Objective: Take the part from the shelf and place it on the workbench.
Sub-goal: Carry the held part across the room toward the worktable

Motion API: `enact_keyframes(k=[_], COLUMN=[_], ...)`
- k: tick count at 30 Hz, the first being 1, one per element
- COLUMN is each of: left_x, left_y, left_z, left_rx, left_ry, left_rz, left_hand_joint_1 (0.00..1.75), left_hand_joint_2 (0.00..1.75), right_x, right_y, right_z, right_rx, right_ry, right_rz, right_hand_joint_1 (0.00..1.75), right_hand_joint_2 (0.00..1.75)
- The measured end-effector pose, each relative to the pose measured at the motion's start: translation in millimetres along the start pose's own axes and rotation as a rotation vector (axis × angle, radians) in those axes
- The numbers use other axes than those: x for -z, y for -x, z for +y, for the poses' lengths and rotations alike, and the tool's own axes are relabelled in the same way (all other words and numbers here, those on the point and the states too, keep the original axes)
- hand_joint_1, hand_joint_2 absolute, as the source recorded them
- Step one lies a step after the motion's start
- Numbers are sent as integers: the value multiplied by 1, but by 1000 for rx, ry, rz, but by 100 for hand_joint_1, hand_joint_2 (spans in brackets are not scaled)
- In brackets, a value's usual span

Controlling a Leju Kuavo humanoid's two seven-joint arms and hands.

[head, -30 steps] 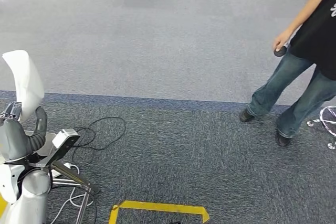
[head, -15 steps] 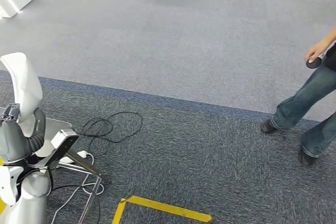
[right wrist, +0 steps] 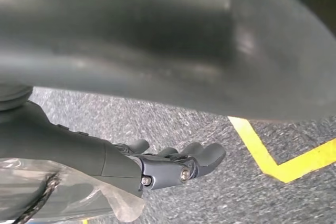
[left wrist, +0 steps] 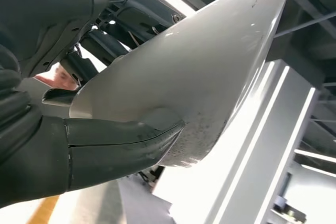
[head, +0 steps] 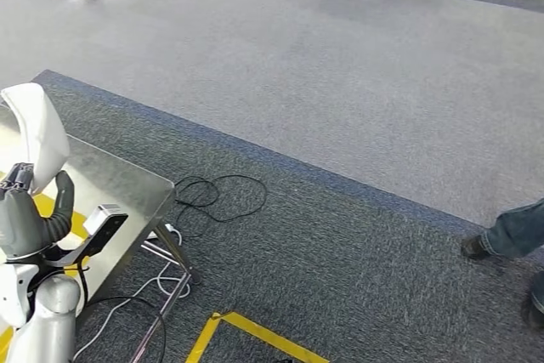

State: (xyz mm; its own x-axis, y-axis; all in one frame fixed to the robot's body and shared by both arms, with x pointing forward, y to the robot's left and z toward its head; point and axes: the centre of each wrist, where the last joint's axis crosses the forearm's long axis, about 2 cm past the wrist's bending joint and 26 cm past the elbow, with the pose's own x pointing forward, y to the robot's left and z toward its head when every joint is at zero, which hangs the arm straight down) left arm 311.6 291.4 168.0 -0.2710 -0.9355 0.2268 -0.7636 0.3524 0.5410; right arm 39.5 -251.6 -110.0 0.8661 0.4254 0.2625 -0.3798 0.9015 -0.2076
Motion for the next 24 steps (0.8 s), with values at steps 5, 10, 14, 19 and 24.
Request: enact_keyframes(k=[5,10,14,19,24], left_x=[1,2,2,3,6], left_y=[0,3,3,4,3], left_z=[-1,0,0,0,0], left_rx=[3,15,15,17,19], left_ry=[3,6,12,12,10], left_rz=[6,13,14,10,0], left_hand_joint_1=[175,175,175,175,175], left_hand_joint_2=[175,175,175,175,175], right_x=[0,0,0,0,0], right_y=[-1,-1,0,-1,-4], right_z=[0,0,0,0,0], right_rx=[-1,-8,-15,-16,-15], right_ry=[-1,2,3,4,4], right_rz=[-1,-3,-1,-5,-10], right_hand_joint_1=[0,0,0,0,0], right_hand_joint_2=[0,0,0,0,0])
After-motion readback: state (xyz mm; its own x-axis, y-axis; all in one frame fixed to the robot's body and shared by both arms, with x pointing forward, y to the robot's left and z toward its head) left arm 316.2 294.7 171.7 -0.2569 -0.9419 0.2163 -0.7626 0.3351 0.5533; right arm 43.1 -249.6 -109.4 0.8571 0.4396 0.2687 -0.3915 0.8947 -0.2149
